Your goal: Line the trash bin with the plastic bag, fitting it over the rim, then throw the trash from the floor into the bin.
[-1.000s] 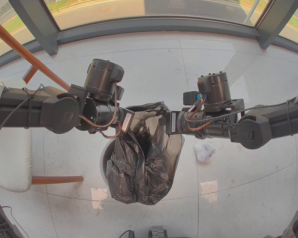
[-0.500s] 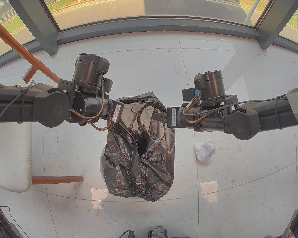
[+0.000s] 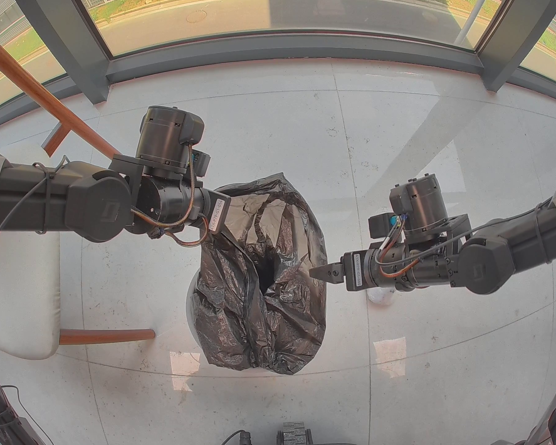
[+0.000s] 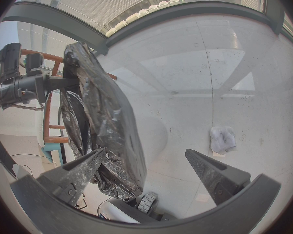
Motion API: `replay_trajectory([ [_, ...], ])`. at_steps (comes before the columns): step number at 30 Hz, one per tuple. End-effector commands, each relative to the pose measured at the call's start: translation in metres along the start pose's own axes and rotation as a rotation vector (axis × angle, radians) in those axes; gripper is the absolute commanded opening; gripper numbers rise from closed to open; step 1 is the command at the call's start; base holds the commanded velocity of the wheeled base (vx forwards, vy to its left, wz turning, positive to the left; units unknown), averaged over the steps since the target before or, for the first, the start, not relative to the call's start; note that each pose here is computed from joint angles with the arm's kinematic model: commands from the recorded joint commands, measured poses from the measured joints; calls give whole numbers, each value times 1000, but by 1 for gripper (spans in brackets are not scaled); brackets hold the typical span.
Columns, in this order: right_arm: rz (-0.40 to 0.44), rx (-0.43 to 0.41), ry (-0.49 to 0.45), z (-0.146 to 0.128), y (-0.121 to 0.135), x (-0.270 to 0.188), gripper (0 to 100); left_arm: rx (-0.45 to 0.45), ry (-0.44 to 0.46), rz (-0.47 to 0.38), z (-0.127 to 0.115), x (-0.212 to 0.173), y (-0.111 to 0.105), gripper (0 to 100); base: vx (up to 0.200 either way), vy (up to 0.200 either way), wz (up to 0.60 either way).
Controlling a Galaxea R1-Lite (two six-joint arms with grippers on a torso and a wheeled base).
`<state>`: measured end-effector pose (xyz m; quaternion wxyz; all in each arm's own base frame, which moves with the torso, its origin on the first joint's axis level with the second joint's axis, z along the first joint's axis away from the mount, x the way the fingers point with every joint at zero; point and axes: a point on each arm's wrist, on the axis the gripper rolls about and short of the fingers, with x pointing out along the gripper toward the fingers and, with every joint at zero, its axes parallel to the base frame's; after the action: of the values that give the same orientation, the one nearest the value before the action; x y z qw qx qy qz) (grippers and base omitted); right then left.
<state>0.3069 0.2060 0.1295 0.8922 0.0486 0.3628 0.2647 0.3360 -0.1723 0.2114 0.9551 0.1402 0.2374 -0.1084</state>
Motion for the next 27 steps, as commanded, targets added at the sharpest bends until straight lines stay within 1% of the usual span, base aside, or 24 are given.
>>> replay_trajectory([
  [1, 19, -11, 26, -16, 4, 12, 100, -4, 3, 5, -1, 1, 2, 0, 0, 0, 0],
  [7, 52, -22, -16, -20, 8, 37, 100, -7, 3, 1, -1, 2, 3, 0, 0, 0, 0],
  [10, 56, -2, -24, -24, 7, 50, 100, -12, 5, 4, -1, 4, 6, 0, 0, 0, 0],
  [11, 60, 13, -31, -23, 7, 54, 0, -12, 7, 4, -2, 4, 7, 0, 0, 0, 0],
  [12, 72, 39, -49, -20, 12, 56, 0, -15, 8, 4, -2, 4, 7, 0, 0, 0, 0],
  [14, 72, 39, -49, -20, 12, 56, 0, -15, 8, 4, -2, 4, 7, 0, 0, 0, 0],
  [15, 79, 64, -68, -14, 15, 55, 0, -29, 9, 5, -2, 5, 8, 0, 0, 0, 0],
  [16, 83, 68, -75, -12, 16, 54, 0, -35, 7, 3, -2, 5, 8, 0, 0, 0, 0],
  [20, 95, 67, -93, -6, 18, 52, 0, -45, 2, 5, 0, 5, 9, 0, 0, 0, 0],
  [22, 103, 67, -114, 1, 21, 49, 0, -50, 7, 14, -2, 6, 13, 0, 0, 0, 0],
  [27, 113, 66, -153, 12, 24, 44, 0, -67, -45, 16, -1, 17, 16, 0, 0, 0, 0],
])
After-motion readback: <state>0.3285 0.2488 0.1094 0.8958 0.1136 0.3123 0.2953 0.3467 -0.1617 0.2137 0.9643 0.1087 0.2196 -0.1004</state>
